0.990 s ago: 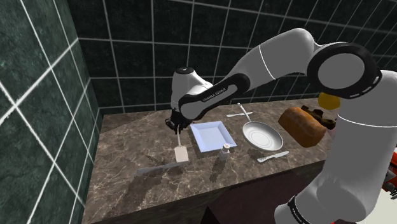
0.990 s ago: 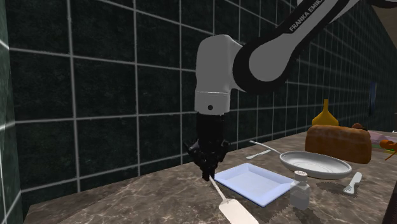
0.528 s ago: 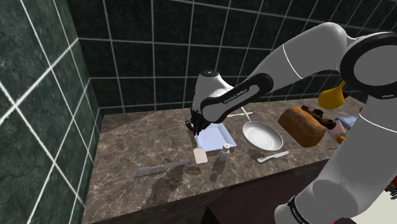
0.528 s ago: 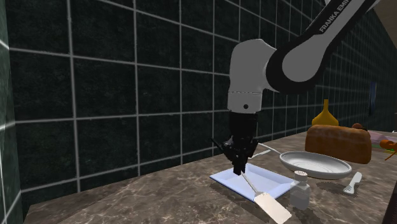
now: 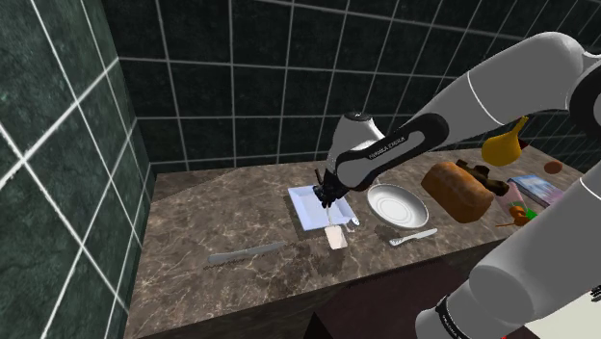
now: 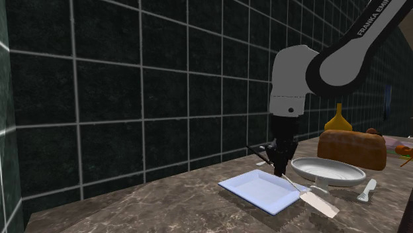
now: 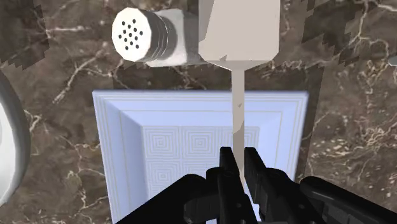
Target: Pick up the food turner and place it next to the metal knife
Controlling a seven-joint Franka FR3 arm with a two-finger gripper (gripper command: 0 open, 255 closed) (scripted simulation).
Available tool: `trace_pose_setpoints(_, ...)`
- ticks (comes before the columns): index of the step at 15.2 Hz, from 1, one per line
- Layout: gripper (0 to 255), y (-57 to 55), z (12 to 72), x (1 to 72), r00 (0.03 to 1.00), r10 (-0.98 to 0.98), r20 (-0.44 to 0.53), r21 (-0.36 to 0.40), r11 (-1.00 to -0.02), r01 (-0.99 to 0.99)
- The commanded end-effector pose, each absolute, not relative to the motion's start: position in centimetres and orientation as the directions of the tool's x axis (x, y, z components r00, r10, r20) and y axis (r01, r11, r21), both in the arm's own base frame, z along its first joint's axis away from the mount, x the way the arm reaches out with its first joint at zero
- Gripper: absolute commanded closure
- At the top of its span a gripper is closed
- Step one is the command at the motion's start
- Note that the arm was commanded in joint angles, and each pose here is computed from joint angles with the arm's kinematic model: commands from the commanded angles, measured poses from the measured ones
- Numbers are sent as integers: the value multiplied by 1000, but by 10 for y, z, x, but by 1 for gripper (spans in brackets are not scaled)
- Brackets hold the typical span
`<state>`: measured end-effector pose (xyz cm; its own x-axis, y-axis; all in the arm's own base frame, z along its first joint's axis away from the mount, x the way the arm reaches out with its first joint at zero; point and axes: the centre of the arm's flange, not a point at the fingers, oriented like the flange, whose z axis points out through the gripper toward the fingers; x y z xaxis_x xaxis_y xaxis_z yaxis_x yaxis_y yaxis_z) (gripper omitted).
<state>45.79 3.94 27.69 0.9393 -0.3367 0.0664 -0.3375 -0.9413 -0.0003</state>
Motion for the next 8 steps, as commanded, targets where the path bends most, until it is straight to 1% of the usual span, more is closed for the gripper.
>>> trace_pose_setpoints(1,255,17,276,443,940,-335,66,0,-942,-336)
trace_pose_setpoints(8,255,-58,276,389,940,-335,66,0,-942,-336)
